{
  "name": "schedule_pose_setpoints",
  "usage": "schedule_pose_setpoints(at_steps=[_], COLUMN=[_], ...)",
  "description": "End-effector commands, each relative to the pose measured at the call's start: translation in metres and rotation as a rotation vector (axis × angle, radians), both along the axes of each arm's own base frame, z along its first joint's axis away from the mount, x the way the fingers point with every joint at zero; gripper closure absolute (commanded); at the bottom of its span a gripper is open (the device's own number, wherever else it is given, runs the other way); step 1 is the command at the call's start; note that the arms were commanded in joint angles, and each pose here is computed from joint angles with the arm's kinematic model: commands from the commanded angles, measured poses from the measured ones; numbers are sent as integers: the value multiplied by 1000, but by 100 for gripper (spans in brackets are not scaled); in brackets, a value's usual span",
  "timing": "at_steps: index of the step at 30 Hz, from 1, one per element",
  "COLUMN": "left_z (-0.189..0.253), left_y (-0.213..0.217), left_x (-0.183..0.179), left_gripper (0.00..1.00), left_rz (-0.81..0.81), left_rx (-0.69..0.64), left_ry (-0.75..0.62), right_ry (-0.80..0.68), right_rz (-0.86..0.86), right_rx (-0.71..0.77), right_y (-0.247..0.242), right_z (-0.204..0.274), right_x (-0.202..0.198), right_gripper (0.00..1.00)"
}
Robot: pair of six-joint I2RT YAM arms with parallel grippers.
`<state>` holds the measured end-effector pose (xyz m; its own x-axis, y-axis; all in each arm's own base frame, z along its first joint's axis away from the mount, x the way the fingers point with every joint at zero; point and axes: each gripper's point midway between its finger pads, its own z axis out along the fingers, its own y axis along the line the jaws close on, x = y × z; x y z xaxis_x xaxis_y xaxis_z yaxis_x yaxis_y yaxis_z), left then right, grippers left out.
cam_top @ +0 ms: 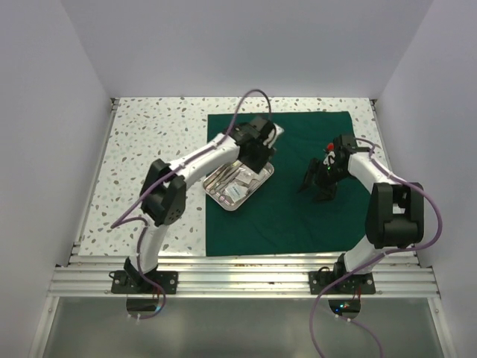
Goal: Prepare the surgical pack
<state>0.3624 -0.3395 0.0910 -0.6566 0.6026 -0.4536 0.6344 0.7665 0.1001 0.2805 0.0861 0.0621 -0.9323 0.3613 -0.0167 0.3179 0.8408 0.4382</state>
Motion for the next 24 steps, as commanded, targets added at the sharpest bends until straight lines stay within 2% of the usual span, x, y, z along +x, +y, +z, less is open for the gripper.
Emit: schedule_pose_setpoints(at_steps=[1, 3, 7, 10, 11, 15, 19, 24], left_z=[71, 77, 71, 51, 38, 7, -33, -62], left_y=[26, 49, 68, 79, 85, 87, 91, 115], left_x=[64, 91, 125, 143, 150, 162, 155, 138], left_gripper=[42, 49, 76, 86, 88, 93, 96, 94], left_rz=[86, 155, 223, 279, 308, 324, 349, 413], left_rx=[-260, -313, -394, -456, -463, -497, -511, -454], left_ry=[-141, -158, -112, -63, -41, 18, 137, 195], right_ry=[-36, -42, -52, -49, -48, -37, -52, -53], right_rz=[21, 27, 61, 91, 99, 108, 125, 147], right_rx=[33, 42, 53, 45, 39, 23, -23, -70], right_y=[8, 13, 29, 41, 43, 54, 59, 61], right_z=[14, 15, 17, 12, 10, 2, 0, -11], right_x=[10, 11, 11, 10, 10, 10, 14, 21], right_gripper=[33, 36, 53, 69, 77, 90, 93, 94])
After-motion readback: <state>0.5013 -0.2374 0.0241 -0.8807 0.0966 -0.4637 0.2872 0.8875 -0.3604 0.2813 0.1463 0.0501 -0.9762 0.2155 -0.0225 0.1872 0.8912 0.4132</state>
